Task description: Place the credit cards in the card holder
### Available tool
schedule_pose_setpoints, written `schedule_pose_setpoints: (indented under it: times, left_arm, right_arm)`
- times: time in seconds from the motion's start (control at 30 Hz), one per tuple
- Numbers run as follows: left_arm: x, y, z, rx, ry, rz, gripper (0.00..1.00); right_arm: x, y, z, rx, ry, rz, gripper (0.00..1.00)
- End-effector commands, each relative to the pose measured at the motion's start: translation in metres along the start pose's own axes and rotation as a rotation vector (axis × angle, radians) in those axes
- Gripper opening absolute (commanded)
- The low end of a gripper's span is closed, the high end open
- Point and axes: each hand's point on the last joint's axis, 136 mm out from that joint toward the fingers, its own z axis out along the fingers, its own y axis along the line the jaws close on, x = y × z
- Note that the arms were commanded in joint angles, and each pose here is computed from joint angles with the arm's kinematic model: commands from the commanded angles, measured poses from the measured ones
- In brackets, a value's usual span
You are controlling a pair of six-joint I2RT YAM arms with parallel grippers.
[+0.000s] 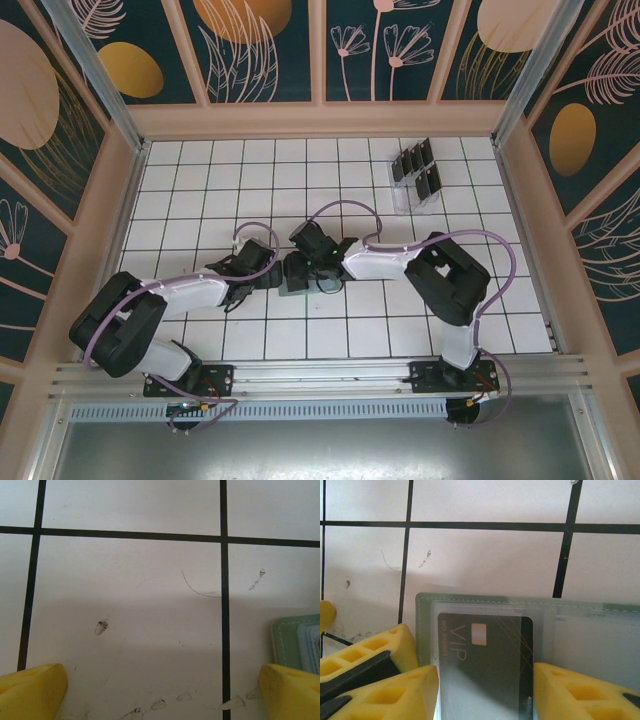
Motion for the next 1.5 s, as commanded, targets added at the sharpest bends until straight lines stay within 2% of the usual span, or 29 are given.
schedule_pose_setpoints:
  times: [0.0,0.33,0.73,1.17,1.47]
  left_arm:
    - [0.006,-0.003,0.0,0.037,0.014,-0.019,0.98]
    - [0.0,0.01,-0.017,-0.001,-0.021,-0.069,0.98]
    - [0.017,0.016,-0.011,-0.016,0.026,-0.083,0.98]
    - [0.026,0.014,-0.004,-0.005,0.053,-0.084,0.99]
    - [0.031,0.012,0.001,0.004,0.07,-0.083,0.98]
  right_arm:
    - [-0.005,0.014,-0.014,-0.051,-0.032,0.016,0.52]
    - [0.003,0.002,-0.031,-0.039,-0.048,0.029,0.52]
    - [0.011,0.01,-0.021,-0.075,-0.026,0.026,0.52]
    - [0.017,0.004,-0.01,-0.05,-0.006,0.031,0.52]
    - [0.019,0.017,-0.003,-0.075,0.01,0.019,0.51]
